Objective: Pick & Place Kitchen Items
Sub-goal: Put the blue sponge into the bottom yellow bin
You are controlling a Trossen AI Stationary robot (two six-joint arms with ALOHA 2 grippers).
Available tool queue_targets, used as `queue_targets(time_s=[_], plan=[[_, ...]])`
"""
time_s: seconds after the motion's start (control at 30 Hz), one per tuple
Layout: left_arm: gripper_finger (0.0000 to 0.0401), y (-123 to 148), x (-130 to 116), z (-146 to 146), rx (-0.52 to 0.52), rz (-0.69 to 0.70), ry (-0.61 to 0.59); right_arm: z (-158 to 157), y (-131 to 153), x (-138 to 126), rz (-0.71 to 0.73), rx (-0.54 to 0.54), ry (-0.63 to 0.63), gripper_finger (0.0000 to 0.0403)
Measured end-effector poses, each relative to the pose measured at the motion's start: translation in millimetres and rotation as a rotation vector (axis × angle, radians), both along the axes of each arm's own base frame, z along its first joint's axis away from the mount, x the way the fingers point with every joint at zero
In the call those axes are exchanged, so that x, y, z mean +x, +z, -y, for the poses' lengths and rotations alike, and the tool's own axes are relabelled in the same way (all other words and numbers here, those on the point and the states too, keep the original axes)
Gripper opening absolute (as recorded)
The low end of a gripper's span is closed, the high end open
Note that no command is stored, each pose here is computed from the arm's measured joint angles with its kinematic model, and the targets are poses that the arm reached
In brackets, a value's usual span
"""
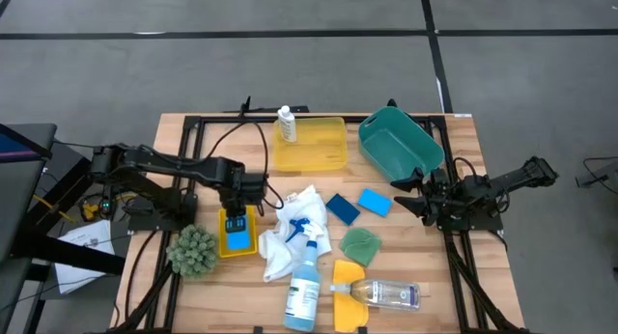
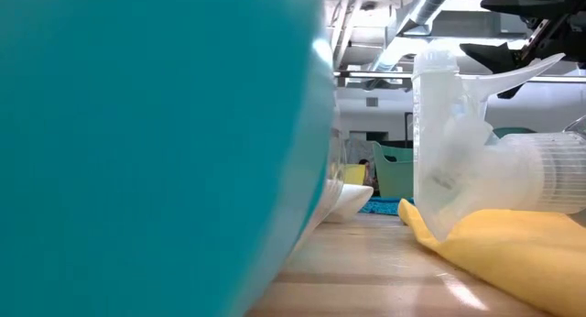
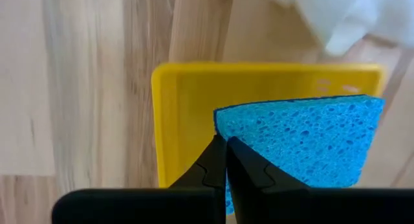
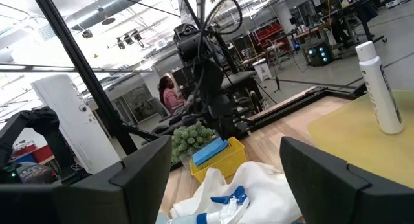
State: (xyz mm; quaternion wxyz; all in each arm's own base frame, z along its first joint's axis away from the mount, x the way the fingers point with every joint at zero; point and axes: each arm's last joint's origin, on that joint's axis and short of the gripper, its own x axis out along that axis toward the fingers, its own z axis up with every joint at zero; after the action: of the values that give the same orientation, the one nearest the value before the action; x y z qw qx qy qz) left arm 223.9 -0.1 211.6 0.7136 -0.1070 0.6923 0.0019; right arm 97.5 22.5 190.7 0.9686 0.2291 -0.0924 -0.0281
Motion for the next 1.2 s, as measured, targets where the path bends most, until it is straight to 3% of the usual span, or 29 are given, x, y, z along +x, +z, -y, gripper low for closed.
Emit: queue_targets(time_s=[0.2, 1.2], plan=[[0.0000, -11.4, -3.1, 0.1, 0.000, -0.003, 0.004, 0.0, 0.0, 0.0, 0.000, 0.000, 0.000, 0.0278], [0.0000, -11.0, 6.4, -0.8, 0.081, 0.105, -0.084, 0.1, 0.0, 0.0, 0.000, 0.000, -0.002, 0.0278]])
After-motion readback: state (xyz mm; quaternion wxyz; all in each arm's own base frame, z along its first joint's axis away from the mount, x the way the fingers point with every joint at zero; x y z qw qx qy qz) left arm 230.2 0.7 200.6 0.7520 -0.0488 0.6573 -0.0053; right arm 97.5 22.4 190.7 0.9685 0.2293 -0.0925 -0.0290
